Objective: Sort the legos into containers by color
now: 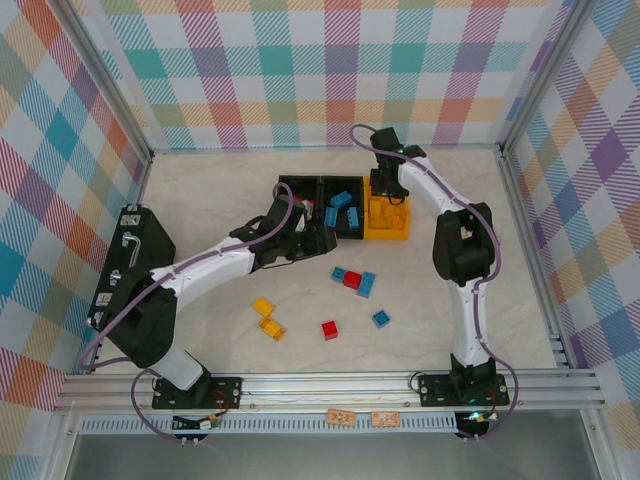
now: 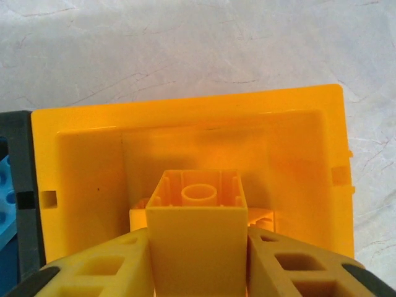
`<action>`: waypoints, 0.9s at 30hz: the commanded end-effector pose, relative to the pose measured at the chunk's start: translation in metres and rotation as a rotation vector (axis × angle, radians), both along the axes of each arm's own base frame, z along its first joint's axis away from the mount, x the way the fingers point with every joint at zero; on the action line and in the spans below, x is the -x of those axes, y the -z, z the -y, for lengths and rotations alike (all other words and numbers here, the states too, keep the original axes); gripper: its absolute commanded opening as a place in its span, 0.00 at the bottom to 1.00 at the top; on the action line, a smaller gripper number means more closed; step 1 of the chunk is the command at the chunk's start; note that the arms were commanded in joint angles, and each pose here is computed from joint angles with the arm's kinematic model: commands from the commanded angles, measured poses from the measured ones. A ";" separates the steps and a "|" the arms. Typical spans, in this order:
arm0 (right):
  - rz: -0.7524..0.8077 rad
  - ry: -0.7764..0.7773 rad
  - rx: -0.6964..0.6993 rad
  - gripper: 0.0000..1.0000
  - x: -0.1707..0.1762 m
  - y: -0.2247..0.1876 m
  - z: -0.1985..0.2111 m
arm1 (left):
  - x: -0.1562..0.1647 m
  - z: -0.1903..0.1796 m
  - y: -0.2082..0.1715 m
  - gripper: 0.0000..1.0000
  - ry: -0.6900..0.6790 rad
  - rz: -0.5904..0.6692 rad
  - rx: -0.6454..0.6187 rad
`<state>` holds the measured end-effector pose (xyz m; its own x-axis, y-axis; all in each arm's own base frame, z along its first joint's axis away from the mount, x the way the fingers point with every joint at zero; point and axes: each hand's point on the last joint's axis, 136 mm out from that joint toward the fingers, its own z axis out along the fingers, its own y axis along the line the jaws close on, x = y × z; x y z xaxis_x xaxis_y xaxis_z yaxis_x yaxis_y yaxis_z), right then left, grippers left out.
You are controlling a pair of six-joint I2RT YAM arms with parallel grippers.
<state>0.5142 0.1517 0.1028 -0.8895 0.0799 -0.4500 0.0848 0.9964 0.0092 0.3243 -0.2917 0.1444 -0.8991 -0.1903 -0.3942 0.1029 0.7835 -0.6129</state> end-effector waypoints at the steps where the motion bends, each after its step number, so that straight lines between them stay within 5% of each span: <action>1: -0.023 0.016 0.028 0.45 0.001 0.002 0.009 | 0.011 -0.004 -0.001 0.61 -0.005 -0.009 -0.015; 11: 0.072 -0.021 -0.093 0.51 0.016 -0.051 -0.003 | 0.020 -0.026 -0.004 0.61 -0.056 -0.009 -0.074; 27: 0.105 -0.172 -0.319 0.54 0.117 -0.086 -0.037 | 0.059 -0.104 0.013 0.67 -0.211 -0.141 -0.354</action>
<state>0.4102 0.1747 0.1797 -0.8557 0.0832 -0.5107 -0.0603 0.9642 0.2582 0.2803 -0.2098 0.1324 -0.9014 -0.2320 -0.3657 -0.0849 0.9227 -0.3761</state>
